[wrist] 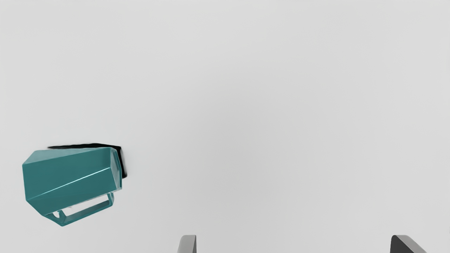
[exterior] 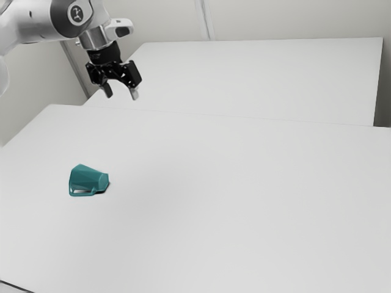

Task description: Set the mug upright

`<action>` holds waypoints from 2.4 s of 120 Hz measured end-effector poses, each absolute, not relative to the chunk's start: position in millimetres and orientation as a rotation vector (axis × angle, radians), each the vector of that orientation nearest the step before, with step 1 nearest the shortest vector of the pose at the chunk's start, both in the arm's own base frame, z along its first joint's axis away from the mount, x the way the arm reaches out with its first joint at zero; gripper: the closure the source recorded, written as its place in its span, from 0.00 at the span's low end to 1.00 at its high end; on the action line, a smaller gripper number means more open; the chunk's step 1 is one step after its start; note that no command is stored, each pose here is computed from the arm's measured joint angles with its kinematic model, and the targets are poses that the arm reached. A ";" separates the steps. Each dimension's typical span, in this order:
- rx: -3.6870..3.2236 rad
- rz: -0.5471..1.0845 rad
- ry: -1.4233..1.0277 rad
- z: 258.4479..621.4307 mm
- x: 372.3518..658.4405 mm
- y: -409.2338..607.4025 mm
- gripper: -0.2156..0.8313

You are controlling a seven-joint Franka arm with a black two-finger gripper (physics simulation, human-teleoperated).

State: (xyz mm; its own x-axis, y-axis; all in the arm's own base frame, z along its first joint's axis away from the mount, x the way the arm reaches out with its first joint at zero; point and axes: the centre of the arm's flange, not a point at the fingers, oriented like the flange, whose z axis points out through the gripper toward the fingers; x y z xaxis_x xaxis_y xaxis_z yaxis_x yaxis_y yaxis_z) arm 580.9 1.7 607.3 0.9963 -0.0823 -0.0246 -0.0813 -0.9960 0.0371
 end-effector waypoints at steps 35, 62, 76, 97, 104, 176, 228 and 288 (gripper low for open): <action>3.036 -0.007 0.077 605.7 583.8 68.4 0.21; 2.915 -0.093 0.287 571.7 574.3 140.9 0.21; 2.827 -0.133 0.367 545.1 565.0 175.5 0.21; 2.744 -0.137 0.393 523.2 556.6 206.2 0.21; 2.714 -0.146 0.401 510.4 553.3 217.7 0.21; 2.577 -0.092 0.368 422.9 526.7 327.4 0.21; 2.523 -0.083 0.284 364.4 509.4 362.9 0.21; 2.470 -0.065 0.192 317.2 515.1 361.6 0.21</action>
State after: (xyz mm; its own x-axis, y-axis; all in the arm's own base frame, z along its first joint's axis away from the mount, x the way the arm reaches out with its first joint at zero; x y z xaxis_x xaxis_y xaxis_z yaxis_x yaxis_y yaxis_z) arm 515.1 361.6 317.2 0.9880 0.1220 -0.0944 0.1542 -0.7770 0.6103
